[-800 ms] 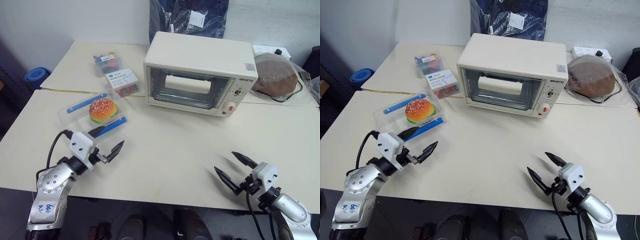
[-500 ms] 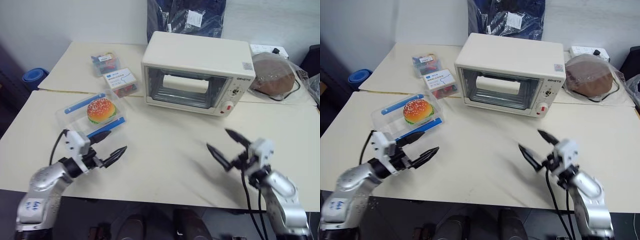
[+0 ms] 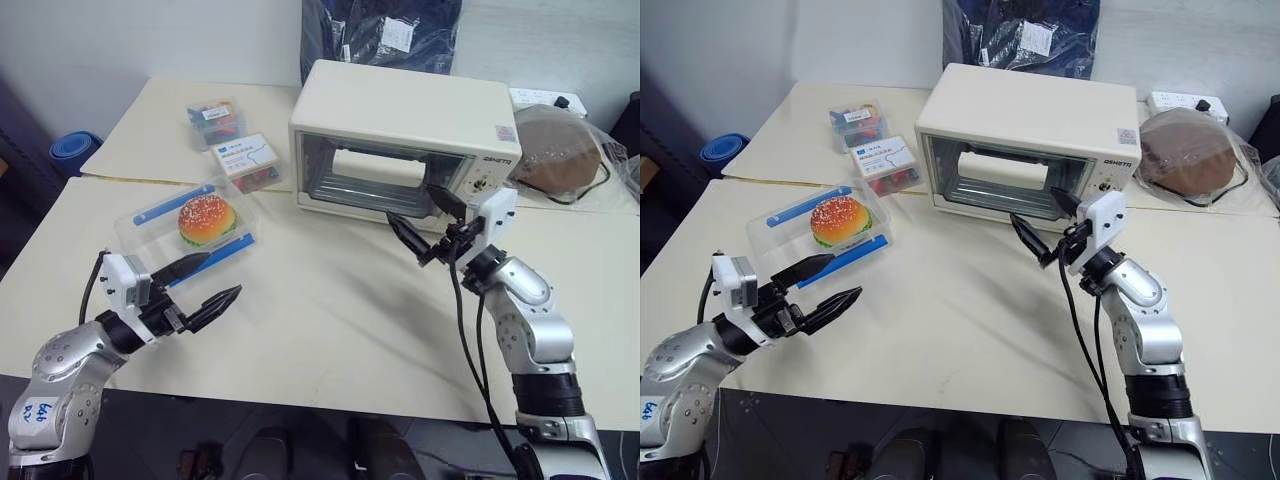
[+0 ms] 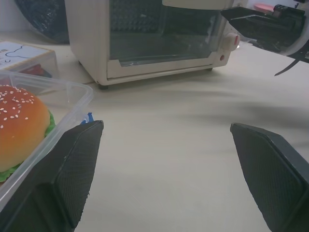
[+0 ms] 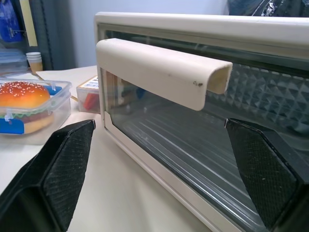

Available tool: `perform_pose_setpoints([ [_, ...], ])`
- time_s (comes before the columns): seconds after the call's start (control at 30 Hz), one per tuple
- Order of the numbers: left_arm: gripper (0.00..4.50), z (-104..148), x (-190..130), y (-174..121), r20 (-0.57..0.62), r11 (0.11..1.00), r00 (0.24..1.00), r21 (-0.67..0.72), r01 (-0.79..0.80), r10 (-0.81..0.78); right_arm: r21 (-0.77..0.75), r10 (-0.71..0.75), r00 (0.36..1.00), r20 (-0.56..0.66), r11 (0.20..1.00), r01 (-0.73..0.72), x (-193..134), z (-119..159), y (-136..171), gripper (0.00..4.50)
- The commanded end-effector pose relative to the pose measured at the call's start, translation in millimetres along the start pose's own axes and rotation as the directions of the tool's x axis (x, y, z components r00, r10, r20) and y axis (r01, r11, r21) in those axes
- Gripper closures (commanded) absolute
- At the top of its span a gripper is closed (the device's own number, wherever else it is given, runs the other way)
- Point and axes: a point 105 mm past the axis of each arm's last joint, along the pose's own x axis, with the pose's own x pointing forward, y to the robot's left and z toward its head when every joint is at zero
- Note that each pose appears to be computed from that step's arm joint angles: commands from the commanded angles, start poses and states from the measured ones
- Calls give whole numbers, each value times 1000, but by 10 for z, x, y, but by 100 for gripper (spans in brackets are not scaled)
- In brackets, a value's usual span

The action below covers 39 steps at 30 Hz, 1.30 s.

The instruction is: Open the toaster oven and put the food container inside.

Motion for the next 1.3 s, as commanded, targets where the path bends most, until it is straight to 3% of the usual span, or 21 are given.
perform_pose_setpoints([
  [0.03,0,51,-40,-12,29,999,999,22,-28,28,-45,89,991,96,995,-85,61,216,132,1],
  [0.17,0,32,-85,46,36,997,997,9,-75,74,-116,227,968,110,970,-214,-55,235,357,1],
  [0.33,0,131,-68,172,70,997,994,-13,-79,79,-173,344,939,-20,923,-342,-339,-28,538,1],
  [0.5,153,400,187,374,143,998,988,16,-64,61,-192,329,942,-65,922,-335,-422,-138,504,0],
  [0.6,249,585,538,502,168,997,985,56,-59,49,-198,320,945,-73,924,-328,-431,-166,490,0],
  [0.8,442,657,1180,409,151,991,983,109,84,-100,-196,297,952,-73,932,-305,-420,-204,475,0],
  [1.03,449,554,1535,275,76,965,976,182,189,-205,-171,206,974,-97,960,-221,-584,-265,391,0],
  [1.17,449,279,1501,113,-90,908,953,291,302,-288,-162,134,977,-169,973,-161,-934,-361,324,0],
  [1.3,449,101,1488,-14,-179,874,936,340,348,-303,-172,42,970,-239,981,-85,-1280,-400,214,0],
])
